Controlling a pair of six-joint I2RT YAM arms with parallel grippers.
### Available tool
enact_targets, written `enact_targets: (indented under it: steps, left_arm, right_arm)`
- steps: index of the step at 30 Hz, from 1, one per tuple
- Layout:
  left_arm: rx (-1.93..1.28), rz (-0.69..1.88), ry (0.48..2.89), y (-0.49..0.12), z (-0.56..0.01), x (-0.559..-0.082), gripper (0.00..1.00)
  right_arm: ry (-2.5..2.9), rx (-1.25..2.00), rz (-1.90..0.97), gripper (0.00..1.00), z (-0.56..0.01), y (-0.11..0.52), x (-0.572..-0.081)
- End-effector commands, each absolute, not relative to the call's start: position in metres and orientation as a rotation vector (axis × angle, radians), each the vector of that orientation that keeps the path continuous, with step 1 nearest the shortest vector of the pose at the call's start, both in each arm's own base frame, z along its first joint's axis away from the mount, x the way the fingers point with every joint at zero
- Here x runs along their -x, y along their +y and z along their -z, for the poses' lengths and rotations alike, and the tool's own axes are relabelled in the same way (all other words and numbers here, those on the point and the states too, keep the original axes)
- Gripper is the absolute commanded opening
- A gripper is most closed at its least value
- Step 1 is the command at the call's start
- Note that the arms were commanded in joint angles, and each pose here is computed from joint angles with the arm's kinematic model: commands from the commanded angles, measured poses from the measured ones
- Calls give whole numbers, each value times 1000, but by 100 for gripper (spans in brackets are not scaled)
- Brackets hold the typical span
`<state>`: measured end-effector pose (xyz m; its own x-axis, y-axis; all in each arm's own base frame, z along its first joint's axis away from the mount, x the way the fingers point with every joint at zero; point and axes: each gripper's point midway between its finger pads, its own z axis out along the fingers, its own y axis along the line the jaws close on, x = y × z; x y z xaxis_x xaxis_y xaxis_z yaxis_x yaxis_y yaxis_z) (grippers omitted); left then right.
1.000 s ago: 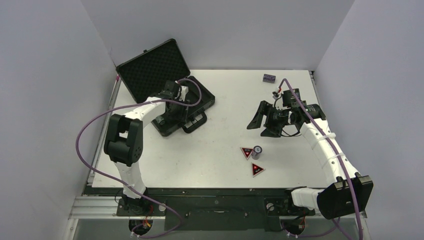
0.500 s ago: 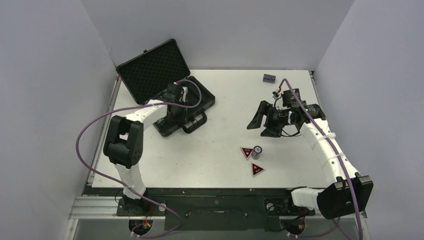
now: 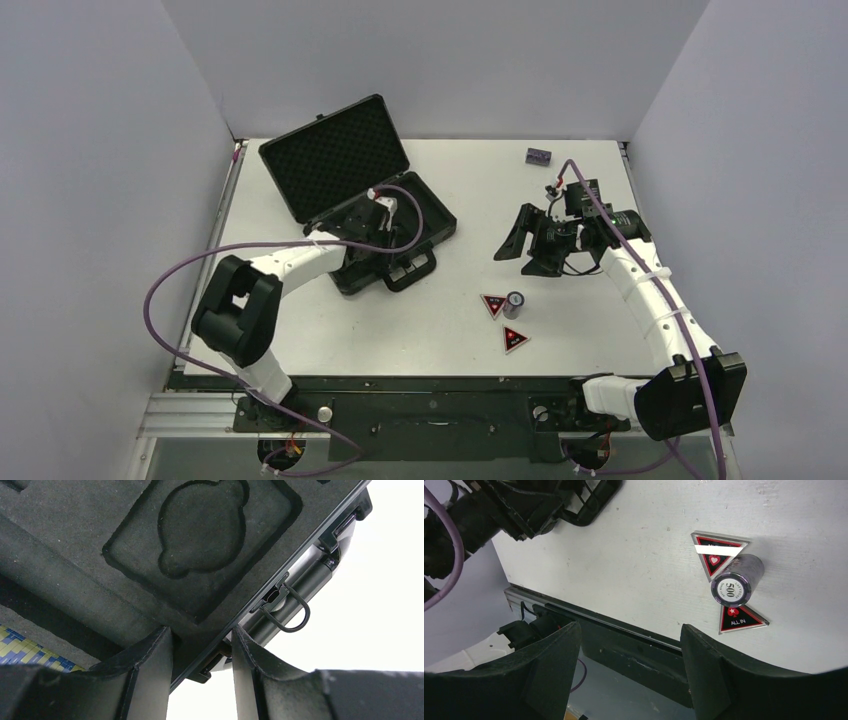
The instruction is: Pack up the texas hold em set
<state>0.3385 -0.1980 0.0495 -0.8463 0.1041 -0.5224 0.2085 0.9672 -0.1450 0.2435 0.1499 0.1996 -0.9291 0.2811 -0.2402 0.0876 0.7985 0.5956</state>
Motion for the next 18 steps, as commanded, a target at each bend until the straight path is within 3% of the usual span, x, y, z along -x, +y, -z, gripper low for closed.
enact_targets:
  steps: [1,12,18]
  left_arm:
    - [-276,382,2733,-217,-30,-276,26]
    - [-174,457,2623,-237,-80,-293,39]
    - [-171,383,2537,-234,-123,-316,56]
  right_arm:
    - [2623,-293,-842,68,-204,146,-248]
    - [2625,-342,-673,68,-199,126,-249]
    - [2625,-349,-614,68,-198,118,-245]
